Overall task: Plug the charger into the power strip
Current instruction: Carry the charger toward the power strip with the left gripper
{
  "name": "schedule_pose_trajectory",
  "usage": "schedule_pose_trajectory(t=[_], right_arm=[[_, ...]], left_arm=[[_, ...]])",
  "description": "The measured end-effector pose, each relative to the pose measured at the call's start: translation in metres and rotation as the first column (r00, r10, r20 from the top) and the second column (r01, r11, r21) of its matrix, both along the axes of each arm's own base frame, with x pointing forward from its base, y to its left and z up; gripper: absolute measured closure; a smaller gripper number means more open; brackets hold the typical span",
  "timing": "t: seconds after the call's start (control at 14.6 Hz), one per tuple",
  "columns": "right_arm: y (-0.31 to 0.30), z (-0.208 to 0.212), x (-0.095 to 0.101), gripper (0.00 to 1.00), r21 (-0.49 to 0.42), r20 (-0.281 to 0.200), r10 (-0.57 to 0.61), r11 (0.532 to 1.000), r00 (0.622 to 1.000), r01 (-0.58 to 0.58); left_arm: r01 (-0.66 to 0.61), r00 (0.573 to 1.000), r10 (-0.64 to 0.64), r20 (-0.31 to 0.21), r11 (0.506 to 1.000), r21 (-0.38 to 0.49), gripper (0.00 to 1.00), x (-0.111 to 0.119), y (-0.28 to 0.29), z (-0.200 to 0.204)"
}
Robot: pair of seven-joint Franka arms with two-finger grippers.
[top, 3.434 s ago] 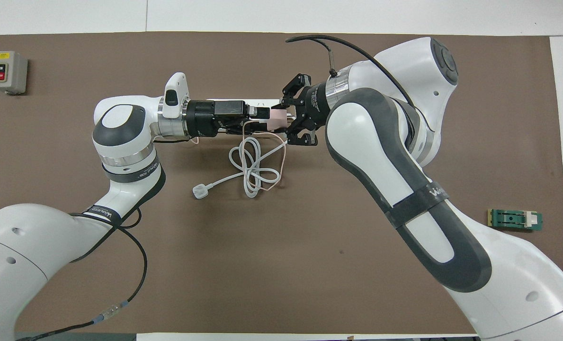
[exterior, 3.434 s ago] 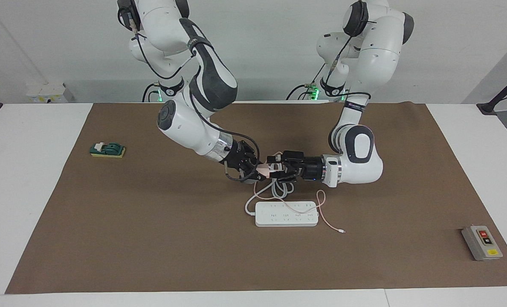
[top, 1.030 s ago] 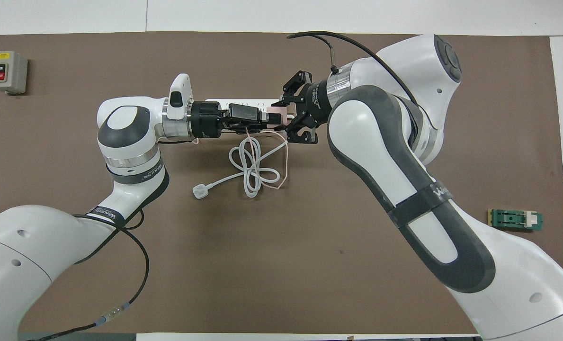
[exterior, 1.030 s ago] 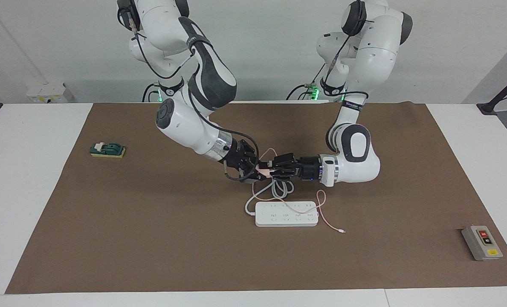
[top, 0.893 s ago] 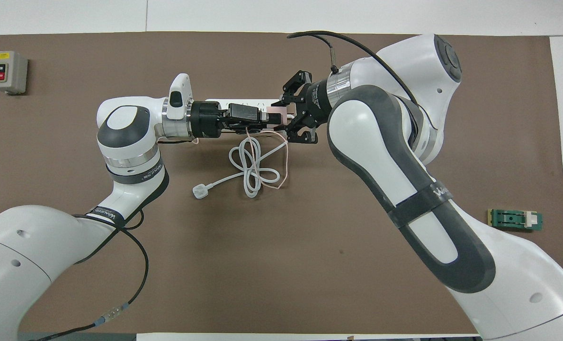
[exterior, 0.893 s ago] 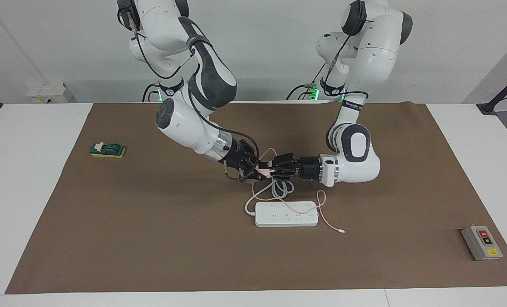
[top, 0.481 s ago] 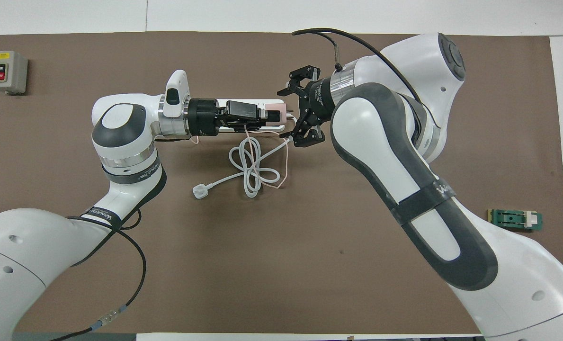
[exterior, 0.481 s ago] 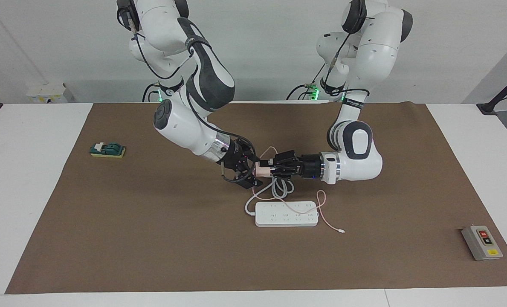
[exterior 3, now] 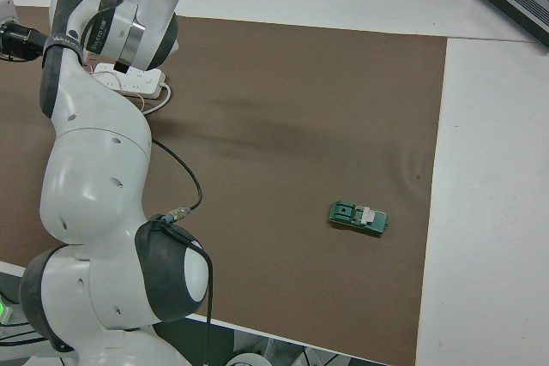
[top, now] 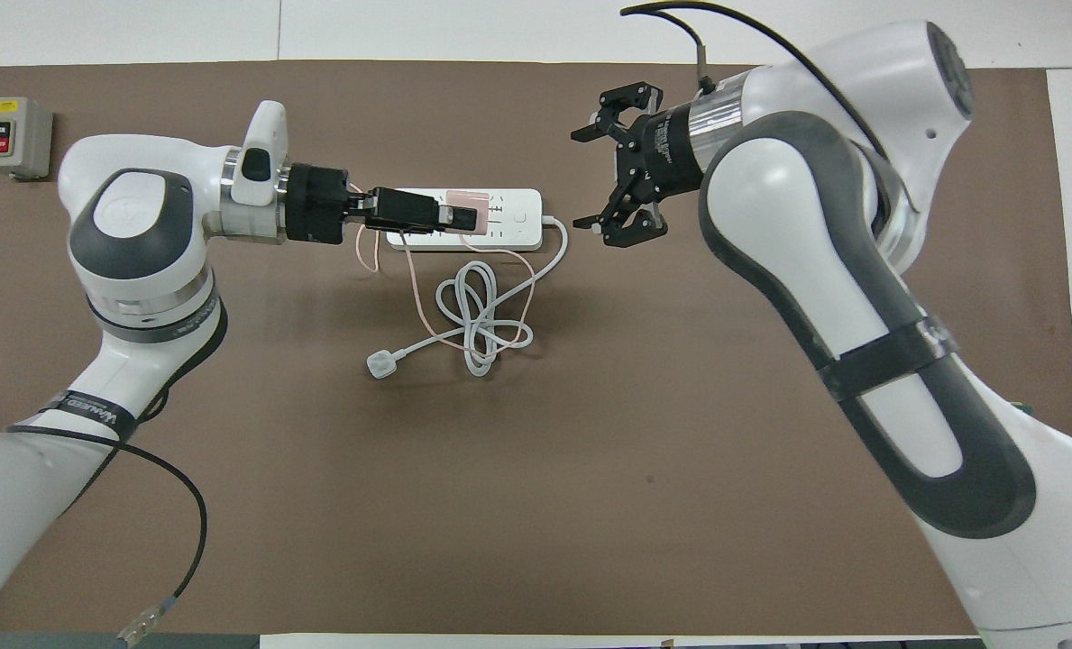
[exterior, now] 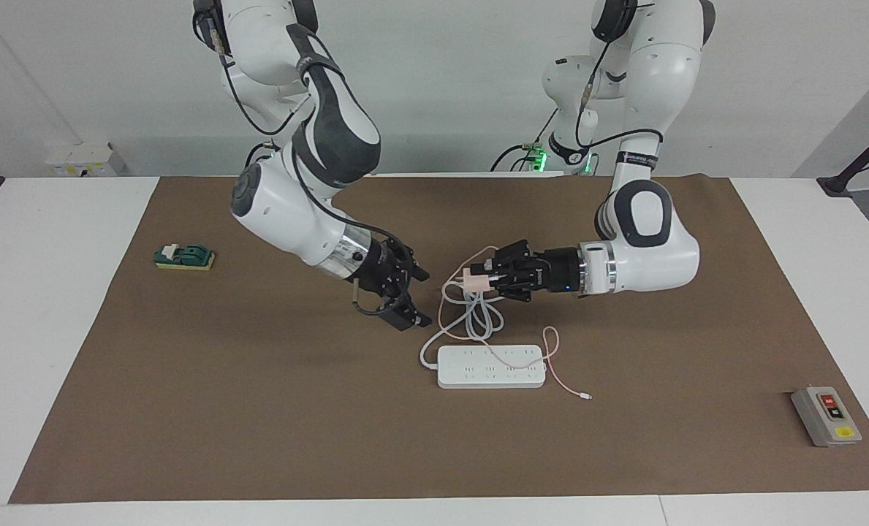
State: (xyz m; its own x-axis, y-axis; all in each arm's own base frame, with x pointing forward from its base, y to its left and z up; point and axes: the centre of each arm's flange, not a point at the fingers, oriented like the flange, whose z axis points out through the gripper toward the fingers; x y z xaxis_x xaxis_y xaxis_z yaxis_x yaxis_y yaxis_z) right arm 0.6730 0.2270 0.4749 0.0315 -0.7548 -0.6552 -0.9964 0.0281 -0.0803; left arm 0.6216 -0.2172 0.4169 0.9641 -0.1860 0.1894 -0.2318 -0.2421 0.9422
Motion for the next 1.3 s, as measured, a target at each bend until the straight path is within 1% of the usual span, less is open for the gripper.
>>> schedule_pose_trajectory(t=[0.14, 0.21, 0.41, 0.48, 0.55, 0.76, 0.82, 0.96, 1.1, 1.17, 1.24, 1.3], right_arm=[[-0.034, 0.012, 0.006, 0.0, -0.027, 0.016, -0.014, 1.0, 1.0, 0.014], [-0.045, 0.018, 0.007, 0.0, -0.051, 0.034, -0.007, 0.999, 0.999, 0.008], [-0.058, 0.031, 0.005, 0.0, -0.102, 0.095, 0.044, 0.994, 0.994, -0.034], [-0.065, 0.034, 0.006, 0.0, -0.125, 0.121, 0.075, 0.99, 0.99, -0.06], [-0.074, 0.035, 0.006, 0.0, -0.145, 0.144, 0.111, 0.985, 0.983, -0.09], [-0.108, 0.038, 0.005, 0.0, -0.204, 0.188, 0.236, 0.959, 0.953, -0.197], [-0.12, 0.04, 0.004, 0.0, -0.229, 0.201, 0.289, 0.943, 0.936, -0.241], [-0.141, 0.045, -0.001, 0.0, -0.295, 0.216, 0.409, 0.893, 0.886, -0.34], [-0.161, 0.051, -0.008, 0.0, -0.361, 0.22, 0.536, 0.821, 0.815, -0.442], [-0.171, 0.054, -0.012, 0.0, -0.399, 0.219, 0.602, 0.774, 0.768, -0.492], [-0.181, 0.058, -0.016, 0.0, -0.438, 0.21, 0.668, 0.717, 0.714, -0.542], [-0.19, 0.061, -0.02, 0.0, -0.478, 0.198, 0.735, 0.649, 0.648, -0.591]], left_arm=[[0.022, 0.997, -0.031, 0.077, 0.993, 0.115, 0.7, 0.004, 0.043, 0.023], [0.036, 0.994, -0.053, 0.101, 0.986, 0.163, 0.7, 0.005, 0.069, 0.036], [0.087, 0.985, -0.122, 0.118, 0.96, 0.267, 0.7, 0.005, 0.139, 0.057], [0.106, 0.977, -0.157, 0.142, 0.943, 0.314, 0.7, 0.005, 0.157, 0.062], [0.12, 0.967, -0.192, 0.169, 0.924, 0.363, 0.7, 0.006, 0.164, 0.065], [0.171, 0.926, -0.316, 0.206, 0.838, 0.519, 0.7, 0.007, 0.156, 0.06], [0.169, 0.902, -0.358, 0.24, 0.806, 0.567, 0.7, 0.011, 0.143, 0.058], [0.156, 0.837, -0.442, 0.321, 0.757, 0.635, 0.7, 0.017, 0.108, 0.058], [0.127, 0.759, -0.532, 0.375, 0.686, 0.717, 0.7, 0.019, 0.066, 0.06], [0.101, 0.718, -0.571, 0.398, 0.652, 0.752, 0.7, 0.02, 0.045, 0.06], [0.077, 0.677, -0.608, 0.414, 0.619, 0.782, 0.7, 0.02, 0.027, 0.059], [0.052, 0.634, -0.649, 0.421, 0.579, 0.814, 0.7, 0.02, 0.012, 0.056]])
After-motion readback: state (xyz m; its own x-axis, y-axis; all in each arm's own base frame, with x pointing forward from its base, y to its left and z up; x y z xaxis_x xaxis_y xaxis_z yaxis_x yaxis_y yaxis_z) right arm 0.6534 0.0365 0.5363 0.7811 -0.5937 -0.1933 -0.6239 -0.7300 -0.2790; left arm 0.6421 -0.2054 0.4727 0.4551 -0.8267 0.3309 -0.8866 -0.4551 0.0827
